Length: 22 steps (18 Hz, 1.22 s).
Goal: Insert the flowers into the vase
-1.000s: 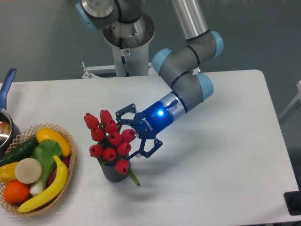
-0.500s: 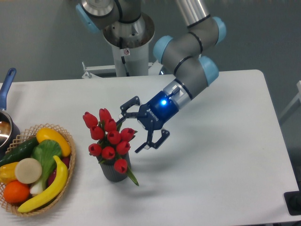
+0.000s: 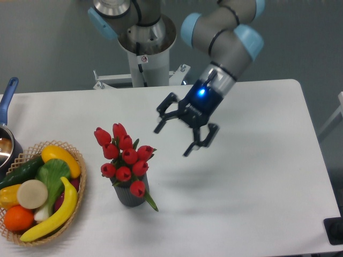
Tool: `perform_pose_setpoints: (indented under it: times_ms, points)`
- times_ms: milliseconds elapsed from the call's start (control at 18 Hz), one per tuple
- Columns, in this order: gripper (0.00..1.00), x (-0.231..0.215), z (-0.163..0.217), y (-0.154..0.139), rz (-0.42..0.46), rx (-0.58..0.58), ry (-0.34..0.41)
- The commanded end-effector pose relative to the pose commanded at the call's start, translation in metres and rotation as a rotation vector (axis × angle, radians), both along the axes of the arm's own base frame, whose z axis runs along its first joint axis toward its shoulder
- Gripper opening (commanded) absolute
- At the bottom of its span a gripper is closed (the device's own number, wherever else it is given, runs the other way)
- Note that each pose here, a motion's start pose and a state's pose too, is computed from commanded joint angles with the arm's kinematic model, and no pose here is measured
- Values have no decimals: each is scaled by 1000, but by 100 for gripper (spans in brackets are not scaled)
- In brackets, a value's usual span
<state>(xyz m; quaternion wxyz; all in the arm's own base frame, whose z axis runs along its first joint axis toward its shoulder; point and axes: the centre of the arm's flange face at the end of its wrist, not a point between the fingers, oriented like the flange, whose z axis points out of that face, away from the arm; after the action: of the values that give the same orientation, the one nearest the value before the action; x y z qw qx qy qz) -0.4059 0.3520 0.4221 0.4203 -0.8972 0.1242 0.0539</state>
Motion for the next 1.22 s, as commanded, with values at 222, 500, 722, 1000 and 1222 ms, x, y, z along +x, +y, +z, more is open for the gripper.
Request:
perform_pose_setpoints:
  times_ms: [222, 500, 722, 1000, 1222]
  points:
    - [100, -10, 33, -48, 149, -176, 150]
    - [100, -10, 43, -82, 277, -418, 260]
    - [100, -7, 45, -98, 229, -554, 293]
    - [100, -4, 54, -122, 151, -609, 319]
    - [100, -11, 56, -158, 34, -663, 329]
